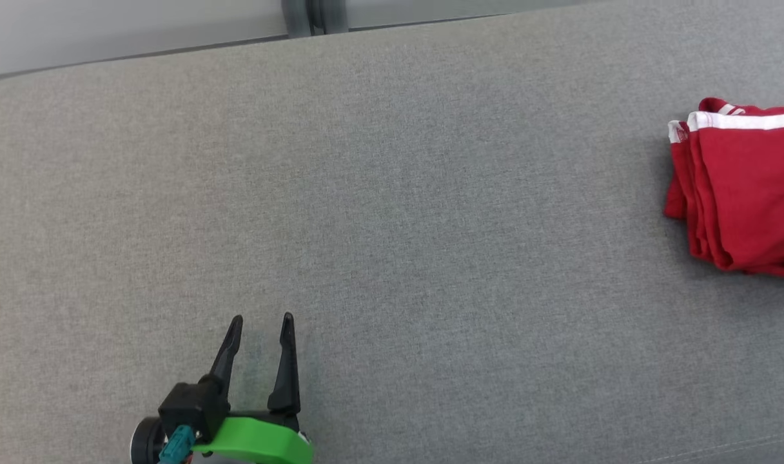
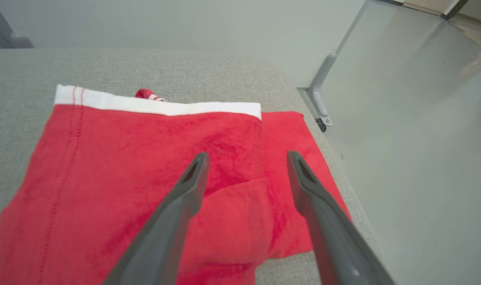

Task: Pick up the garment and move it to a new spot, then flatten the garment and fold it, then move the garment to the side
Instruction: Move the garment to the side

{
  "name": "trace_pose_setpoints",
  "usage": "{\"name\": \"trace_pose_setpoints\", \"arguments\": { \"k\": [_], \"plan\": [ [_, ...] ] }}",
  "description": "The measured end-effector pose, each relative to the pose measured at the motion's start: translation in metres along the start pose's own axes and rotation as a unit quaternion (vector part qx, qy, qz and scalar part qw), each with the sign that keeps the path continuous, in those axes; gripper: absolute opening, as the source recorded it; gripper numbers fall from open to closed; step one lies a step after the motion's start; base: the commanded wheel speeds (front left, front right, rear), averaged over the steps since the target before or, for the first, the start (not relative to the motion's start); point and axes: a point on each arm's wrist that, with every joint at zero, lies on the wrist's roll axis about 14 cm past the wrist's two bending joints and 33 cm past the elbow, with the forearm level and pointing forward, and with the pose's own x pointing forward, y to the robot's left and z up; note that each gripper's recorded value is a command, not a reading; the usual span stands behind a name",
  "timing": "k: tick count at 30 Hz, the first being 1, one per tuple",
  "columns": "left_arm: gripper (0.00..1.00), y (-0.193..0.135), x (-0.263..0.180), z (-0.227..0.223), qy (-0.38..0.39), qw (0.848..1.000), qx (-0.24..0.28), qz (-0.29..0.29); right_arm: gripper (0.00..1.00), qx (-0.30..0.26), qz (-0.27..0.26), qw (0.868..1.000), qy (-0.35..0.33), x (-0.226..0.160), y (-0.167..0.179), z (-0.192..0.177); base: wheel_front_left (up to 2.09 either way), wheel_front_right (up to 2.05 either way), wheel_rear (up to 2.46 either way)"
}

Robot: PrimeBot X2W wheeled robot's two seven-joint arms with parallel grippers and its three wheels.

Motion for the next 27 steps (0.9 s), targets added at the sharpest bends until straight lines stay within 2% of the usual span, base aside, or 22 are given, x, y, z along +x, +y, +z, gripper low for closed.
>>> {"name": "trace_pose_setpoints", "arguments": {
  "k": [9,14,17,19,27],
  "plan": [
    [1.0,0.013,-0.032,0.016,-0.026,0.999,0.001,0.029,1.0,0.024,0.048,0.996,-0.078,-0.048,0.043,-0.003,0.0,0.0,0.0],
    [1.0,0.025,-0.055,0.025,-0.044,0.998,0.012,0.05,1.0,0.052,0.064,0.983,-0.166,-0.083,0.071,0.028,0.0,0.0,0.0],
    [1.0,0.029,-0.062,0.034,-0.061,0.997,0.02,0.051,1.0,0.074,0.066,0.977,-0.191,-0.107,0.087,0.027,0.0,0.0,0.0],
    [1.0,0.03,-0.066,0.038,-0.069,0.996,0.024,0.051,1.0,0.081,0.066,0.974,-0.2,-0.119,0.094,0.025,0.0,0.0,0.0],
    [1.0,0.047,-0.085,0.045,-0.086,0.993,0.033,0.07,1.0,0.084,0.117,0.97,-0.198,-0.145,0.15,0.011,0.0,0.0,0.0]
  ]
}}
